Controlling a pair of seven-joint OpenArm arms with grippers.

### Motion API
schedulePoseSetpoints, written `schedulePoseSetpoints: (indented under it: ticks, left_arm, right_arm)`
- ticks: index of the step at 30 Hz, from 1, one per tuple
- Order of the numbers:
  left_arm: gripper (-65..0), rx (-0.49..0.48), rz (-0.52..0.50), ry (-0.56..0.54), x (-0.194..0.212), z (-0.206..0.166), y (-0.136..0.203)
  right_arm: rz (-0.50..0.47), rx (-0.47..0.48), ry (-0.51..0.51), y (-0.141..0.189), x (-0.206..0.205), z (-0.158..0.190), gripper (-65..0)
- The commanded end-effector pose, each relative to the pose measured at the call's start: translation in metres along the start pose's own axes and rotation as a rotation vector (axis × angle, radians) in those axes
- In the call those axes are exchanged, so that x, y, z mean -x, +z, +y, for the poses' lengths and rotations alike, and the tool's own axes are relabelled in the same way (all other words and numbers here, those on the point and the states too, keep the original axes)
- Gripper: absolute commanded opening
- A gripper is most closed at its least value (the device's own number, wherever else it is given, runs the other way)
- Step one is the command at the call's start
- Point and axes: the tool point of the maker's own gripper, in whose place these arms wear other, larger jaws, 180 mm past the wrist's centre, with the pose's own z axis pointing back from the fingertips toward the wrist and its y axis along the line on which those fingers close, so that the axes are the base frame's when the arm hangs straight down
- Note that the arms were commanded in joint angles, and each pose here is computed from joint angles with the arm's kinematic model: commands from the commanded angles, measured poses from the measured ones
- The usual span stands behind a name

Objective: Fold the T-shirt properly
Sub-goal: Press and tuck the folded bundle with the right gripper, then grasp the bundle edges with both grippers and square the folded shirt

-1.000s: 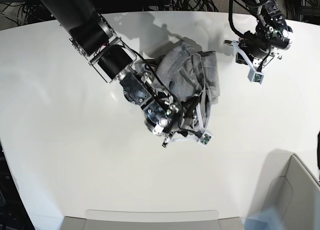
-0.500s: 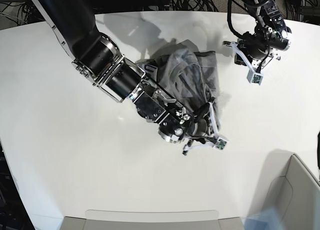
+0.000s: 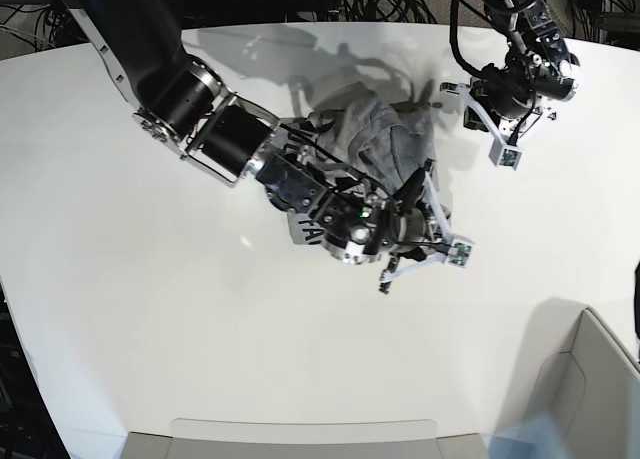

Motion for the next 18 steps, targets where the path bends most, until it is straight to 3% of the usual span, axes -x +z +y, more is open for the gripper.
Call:
schedulePoseSetpoints:
  ticks: [1,9,13,18]
  left_arm:
    - [-53.7,0.009,-0.037,-0.030,-0.012,-0.005,0.003]
    - [-48.2,0.151,-0.089,-0.198,-0.036,-0.076,0.002]
    - [-48.0,0.189,-0.097,-0.170,-0.035,-0.092,0.001]
    - [-48.0,0.200,-0.112,-0.146,-0.040,-0.097,0.000]
  right_arm:
    - [-0.036,0.054,-0.013,0.017,-0.007,-0.022,-63.6]
    - [-0.041,0.318,-0.385,0.123,0.093,-0.112,-63.6]
    - [0.073,0.378,-0.417,0.149,0.155,-0.113,-63.7]
    - [0.181,0.365,-0.424,0.157,0.205,-0.089,-63.7]
